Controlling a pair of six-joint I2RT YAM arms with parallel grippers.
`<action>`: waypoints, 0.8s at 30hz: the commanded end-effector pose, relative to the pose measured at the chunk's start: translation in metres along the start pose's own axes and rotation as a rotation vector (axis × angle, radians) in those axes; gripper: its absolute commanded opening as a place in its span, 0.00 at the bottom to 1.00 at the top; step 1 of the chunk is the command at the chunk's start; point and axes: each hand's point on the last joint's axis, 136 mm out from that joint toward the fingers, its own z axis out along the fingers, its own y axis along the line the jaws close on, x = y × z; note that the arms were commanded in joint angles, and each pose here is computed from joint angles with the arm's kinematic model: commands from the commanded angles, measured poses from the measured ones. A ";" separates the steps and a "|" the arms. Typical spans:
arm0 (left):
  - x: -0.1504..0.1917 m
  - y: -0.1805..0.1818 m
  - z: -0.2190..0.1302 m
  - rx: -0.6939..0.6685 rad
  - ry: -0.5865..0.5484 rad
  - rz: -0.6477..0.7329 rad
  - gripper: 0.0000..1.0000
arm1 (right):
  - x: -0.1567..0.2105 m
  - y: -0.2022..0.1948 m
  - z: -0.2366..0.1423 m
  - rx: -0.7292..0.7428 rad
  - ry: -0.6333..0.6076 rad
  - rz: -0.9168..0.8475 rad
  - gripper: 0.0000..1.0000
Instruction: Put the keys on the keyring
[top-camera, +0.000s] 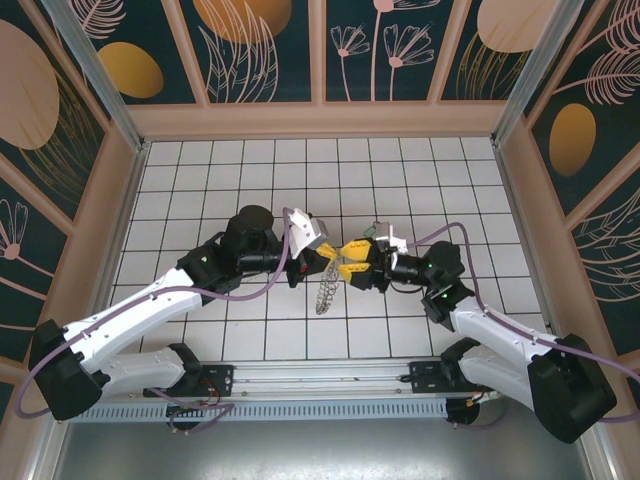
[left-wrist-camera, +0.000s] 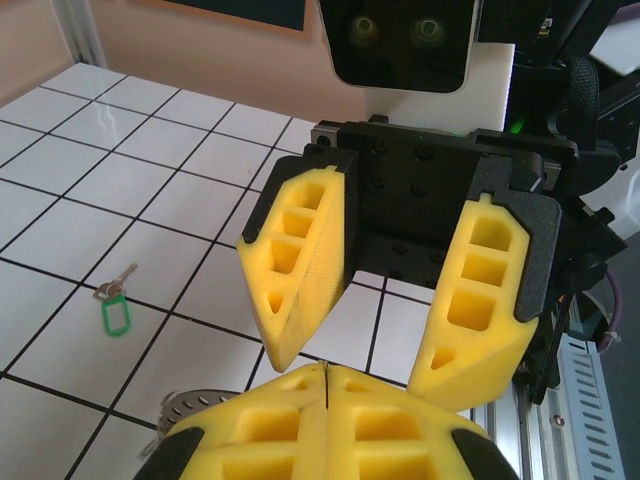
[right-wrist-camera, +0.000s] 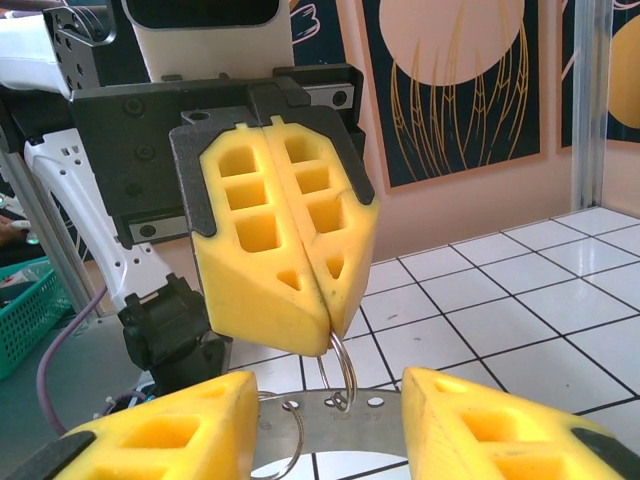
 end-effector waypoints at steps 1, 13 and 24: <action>-0.011 -0.010 -0.002 0.047 -0.044 0.046 0.00 | -0.011 0.007 0.003 -0.026 -0.020 -0.063 0.41; -0.009 -0.015 0.000 0.083 -0.040 0.050 0.00 | -0.007 0.008 0.007 -0.029 -0.014 -0.087 0.25; -0.003 -0.012 -0.003 0.054 -0.017 0.043 0.11 | -0.013 0.003 0.001 0.043 -0.040 -0.139 0.00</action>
